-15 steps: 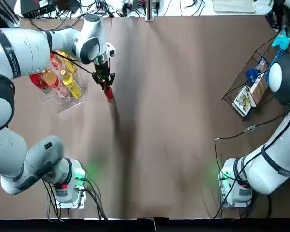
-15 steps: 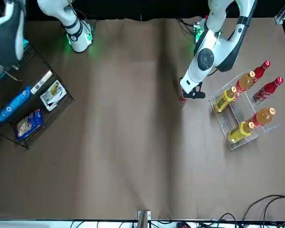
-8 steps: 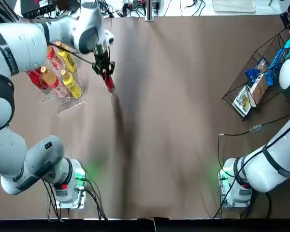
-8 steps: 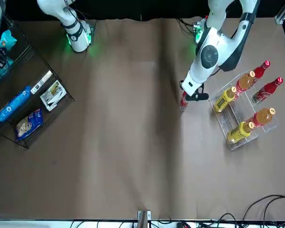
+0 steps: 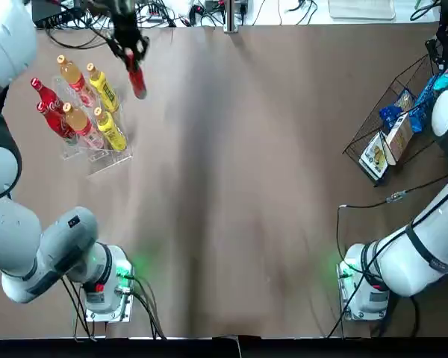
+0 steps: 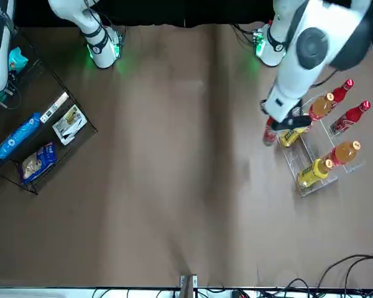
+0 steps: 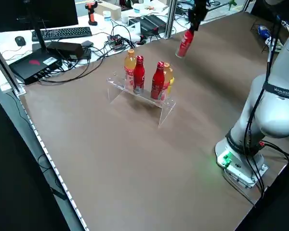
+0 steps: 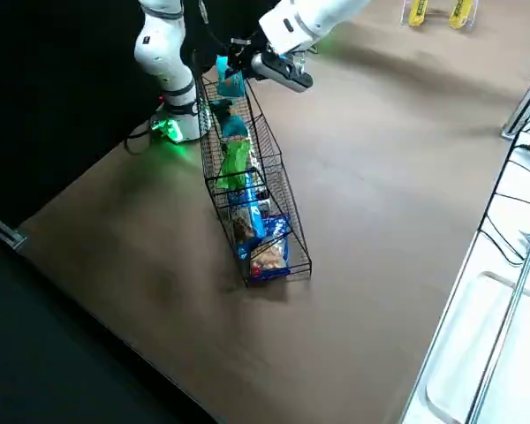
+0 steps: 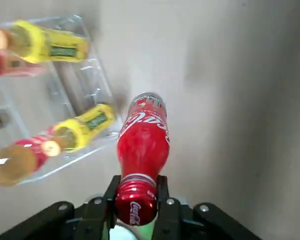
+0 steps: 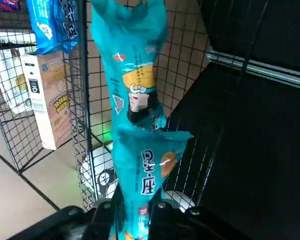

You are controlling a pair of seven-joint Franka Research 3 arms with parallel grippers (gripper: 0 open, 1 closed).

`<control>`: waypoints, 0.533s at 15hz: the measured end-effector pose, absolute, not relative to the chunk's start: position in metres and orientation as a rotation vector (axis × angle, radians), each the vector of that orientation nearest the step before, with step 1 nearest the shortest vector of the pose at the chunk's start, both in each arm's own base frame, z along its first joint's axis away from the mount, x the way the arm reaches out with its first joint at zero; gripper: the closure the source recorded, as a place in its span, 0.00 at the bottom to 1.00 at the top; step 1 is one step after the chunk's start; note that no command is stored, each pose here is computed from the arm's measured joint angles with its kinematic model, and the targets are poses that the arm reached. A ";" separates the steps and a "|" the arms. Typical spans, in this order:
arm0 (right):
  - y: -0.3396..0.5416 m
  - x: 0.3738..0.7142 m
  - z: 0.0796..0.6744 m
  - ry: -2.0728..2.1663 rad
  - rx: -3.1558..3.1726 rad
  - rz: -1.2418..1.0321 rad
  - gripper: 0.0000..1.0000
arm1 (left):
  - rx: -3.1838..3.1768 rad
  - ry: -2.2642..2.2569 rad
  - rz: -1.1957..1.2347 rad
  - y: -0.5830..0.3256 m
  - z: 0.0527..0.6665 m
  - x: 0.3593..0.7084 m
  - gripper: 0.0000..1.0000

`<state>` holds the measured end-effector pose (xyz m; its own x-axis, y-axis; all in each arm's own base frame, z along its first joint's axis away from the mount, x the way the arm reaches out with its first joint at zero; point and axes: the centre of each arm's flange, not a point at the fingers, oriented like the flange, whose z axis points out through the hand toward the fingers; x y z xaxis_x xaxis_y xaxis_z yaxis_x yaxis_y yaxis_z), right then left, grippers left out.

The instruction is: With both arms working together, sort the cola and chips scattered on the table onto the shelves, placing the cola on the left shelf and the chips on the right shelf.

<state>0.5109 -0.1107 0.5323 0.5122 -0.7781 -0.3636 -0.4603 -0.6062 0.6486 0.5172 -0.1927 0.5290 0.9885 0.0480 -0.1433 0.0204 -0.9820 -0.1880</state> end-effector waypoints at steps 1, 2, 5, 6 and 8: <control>-0.111 0.511 0.532 -1.013 2.281 -0.890 0.70 | -2.943 -0.024 0.237 -0.176 0.546 0.521 0.68; -0.110 0.511 0.532 -1.012 2.281 -0.889 0.62 | -2.943 0.012 0.264 -0.157 0.561 0.525 0.68; -0.109 0.512 0.532 -1.008 2.283 -0.889 0.39 | -2.944 0.100 0.327 -0.099 0.587 0.532 0.68; -0.109 0.512 0.532 -1.007 2.284 -0.889 0.39 | -2.916 0.115 0.334 -0.082 0.590 0.534 0.68; -0.108 0.512 0.532 -1.005 2.292 -0.891 0.39 | -2.858 0.140 0.358 -0.057 0.598 0.534 0.68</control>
<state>0.5118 -0.1079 0.5319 0.5182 -0.7715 -0.3691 -0.4585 -0.6149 0.6416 0.5342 -0.0572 0.5977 0.9650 -0.0632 -0.2546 -0.1266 -0.9622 -0.2410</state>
